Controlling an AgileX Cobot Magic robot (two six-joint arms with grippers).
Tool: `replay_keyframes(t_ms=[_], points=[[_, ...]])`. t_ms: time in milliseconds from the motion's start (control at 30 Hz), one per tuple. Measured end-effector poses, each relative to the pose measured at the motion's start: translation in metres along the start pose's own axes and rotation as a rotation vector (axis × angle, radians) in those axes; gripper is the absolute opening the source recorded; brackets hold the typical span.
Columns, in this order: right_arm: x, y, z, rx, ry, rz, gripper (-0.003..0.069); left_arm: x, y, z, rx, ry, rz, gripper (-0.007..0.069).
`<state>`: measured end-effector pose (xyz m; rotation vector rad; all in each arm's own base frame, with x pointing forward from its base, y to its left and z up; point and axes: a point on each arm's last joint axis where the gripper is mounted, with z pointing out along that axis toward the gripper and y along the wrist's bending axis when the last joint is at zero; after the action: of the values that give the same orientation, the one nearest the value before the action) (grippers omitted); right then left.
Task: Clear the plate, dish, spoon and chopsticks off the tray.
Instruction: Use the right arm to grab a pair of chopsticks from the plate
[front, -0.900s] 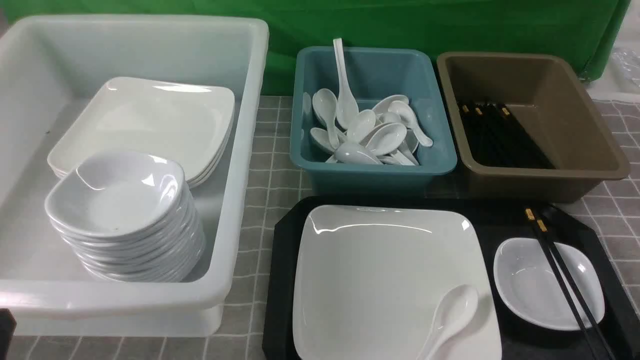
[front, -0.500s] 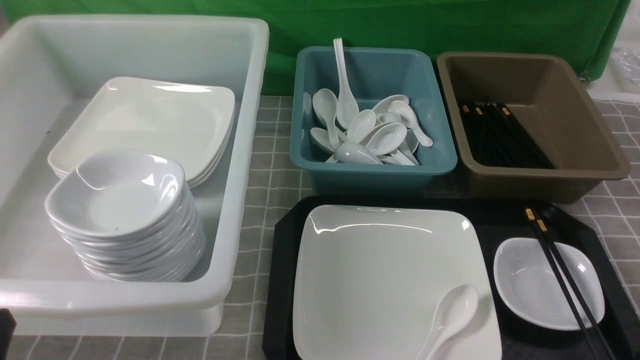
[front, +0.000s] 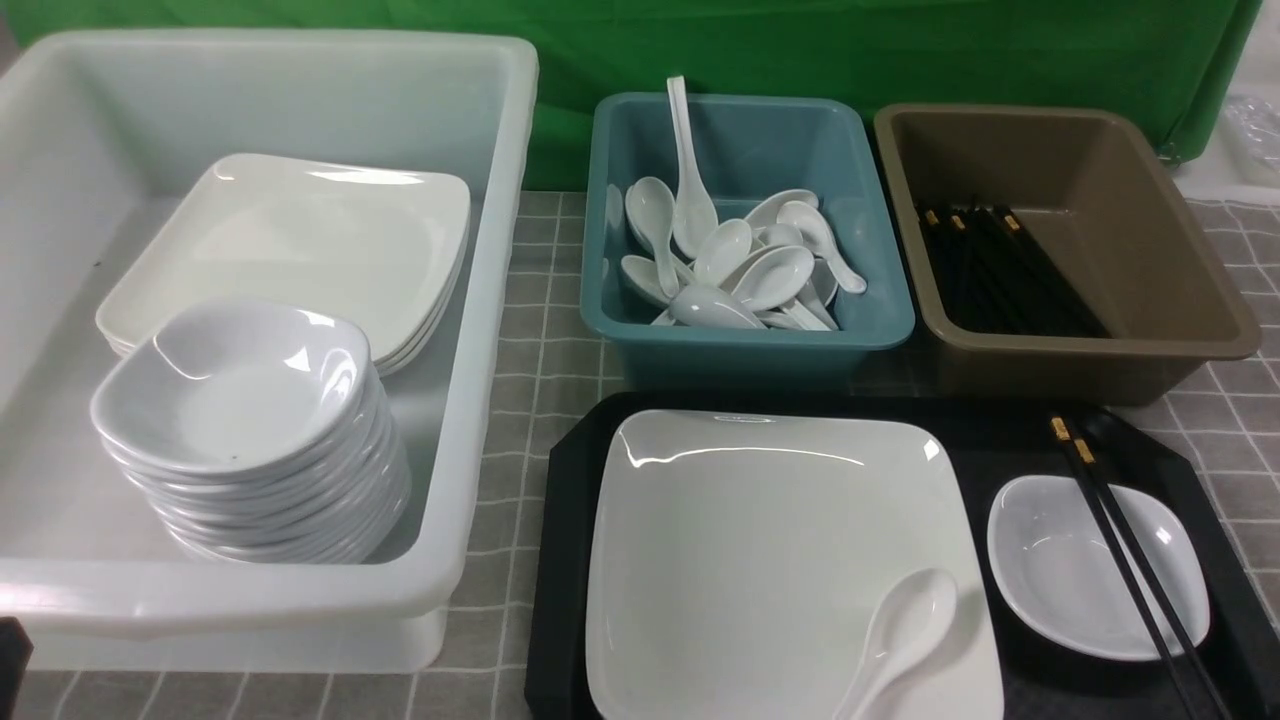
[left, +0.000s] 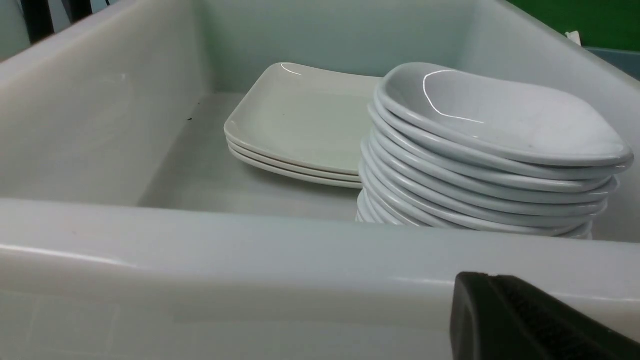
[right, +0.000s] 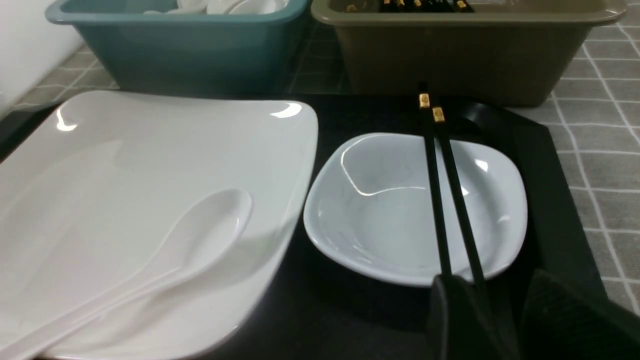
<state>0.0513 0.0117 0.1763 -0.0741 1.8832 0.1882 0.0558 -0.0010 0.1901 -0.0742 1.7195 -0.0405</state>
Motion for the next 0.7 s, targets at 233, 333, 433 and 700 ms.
replay_keyframes(t_ms=[233,333,433,700], points=[[0.0,0.0,0.0,0.0,0.0,0.0,0.0238,0.0,0.0,0.0,-0.001,-0.003,0.001,0.002],[0.0,0.0,0.0,0.0,0.0,0.0,0.0238,-0.006,0.001,0.0,-0.004,-0.07,-0.039,0.002],[0.0,0.0,0.0,0.0,0.0,0.0,0.0238,-0.015,0.001,-0.001,0.005,-0.161,-0.216,0.002],[0.0,0.0,0.0,0.0,0.0,0.0,0.0238,-0.03,0.011,-0.006,0.015,-0.369,-0.756,0.002]])
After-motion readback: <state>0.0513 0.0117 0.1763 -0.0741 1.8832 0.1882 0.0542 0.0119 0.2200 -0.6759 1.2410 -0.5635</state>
